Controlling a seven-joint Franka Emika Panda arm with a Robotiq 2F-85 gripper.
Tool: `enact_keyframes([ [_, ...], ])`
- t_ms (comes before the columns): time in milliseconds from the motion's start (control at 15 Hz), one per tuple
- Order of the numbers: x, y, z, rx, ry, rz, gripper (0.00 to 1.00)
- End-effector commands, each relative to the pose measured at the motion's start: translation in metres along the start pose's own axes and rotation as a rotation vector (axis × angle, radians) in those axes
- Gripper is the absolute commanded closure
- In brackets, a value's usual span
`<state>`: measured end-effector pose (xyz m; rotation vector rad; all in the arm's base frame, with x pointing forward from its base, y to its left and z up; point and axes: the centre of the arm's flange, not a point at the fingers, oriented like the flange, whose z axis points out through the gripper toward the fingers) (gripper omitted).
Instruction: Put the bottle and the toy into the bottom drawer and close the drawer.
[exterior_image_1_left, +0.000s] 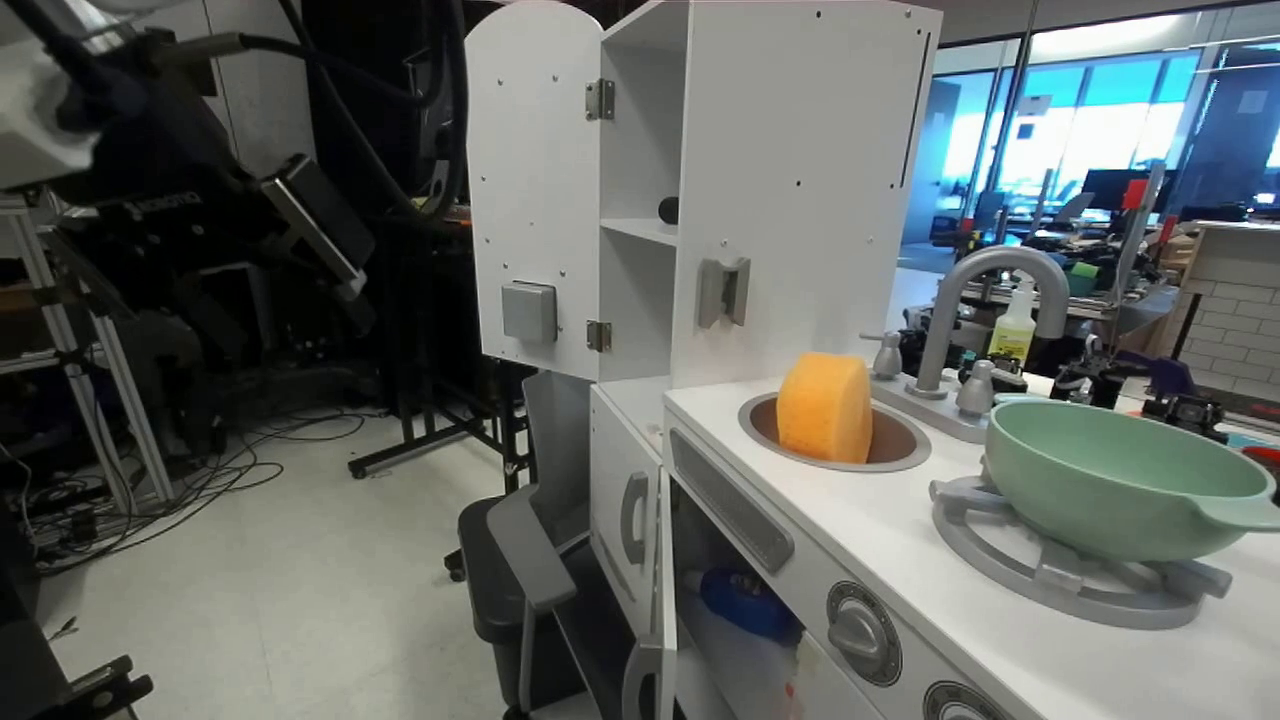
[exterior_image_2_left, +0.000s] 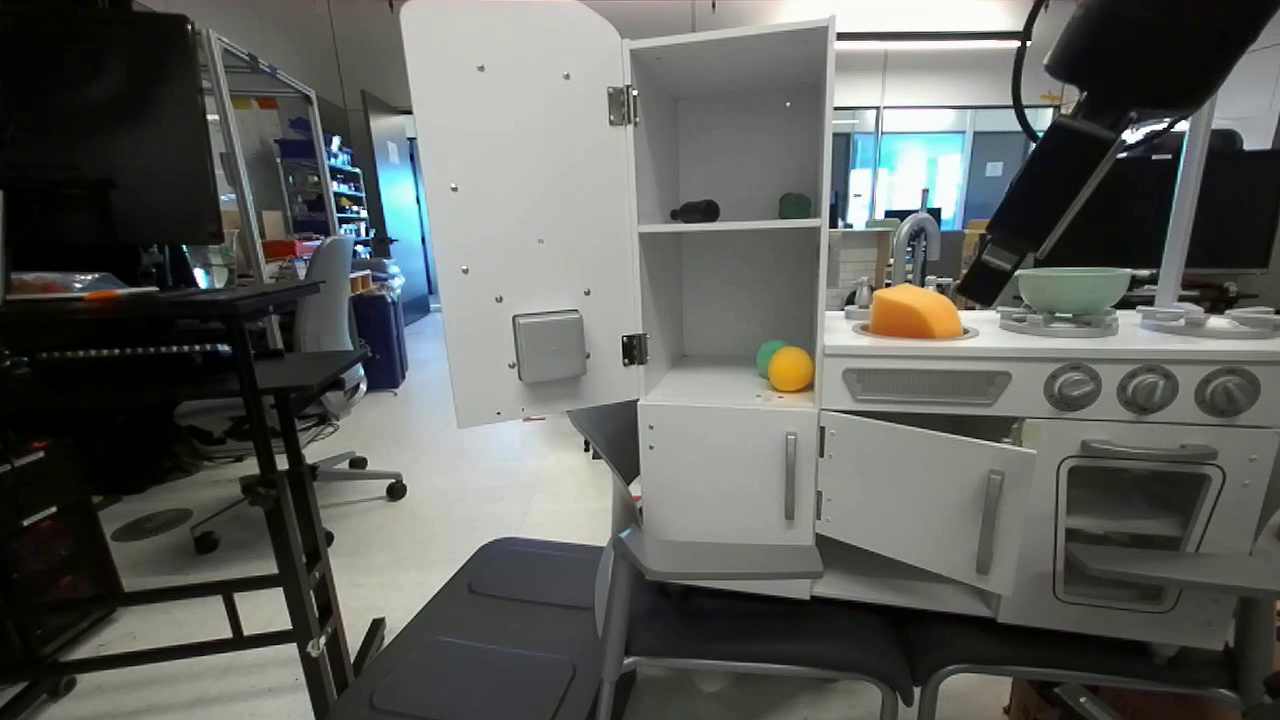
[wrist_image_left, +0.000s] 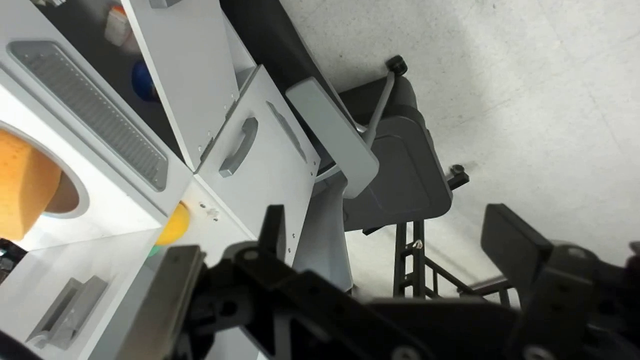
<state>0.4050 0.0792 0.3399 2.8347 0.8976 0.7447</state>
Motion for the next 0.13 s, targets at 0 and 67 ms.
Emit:
enact_keyframes([
  [0,-0.0005,0.0024,-0.001,-0.003,0.002,0.006,0.0],
  [67,-0.001,0.004,-0.0014,-0.003,0.003,0.01,0.0],
])
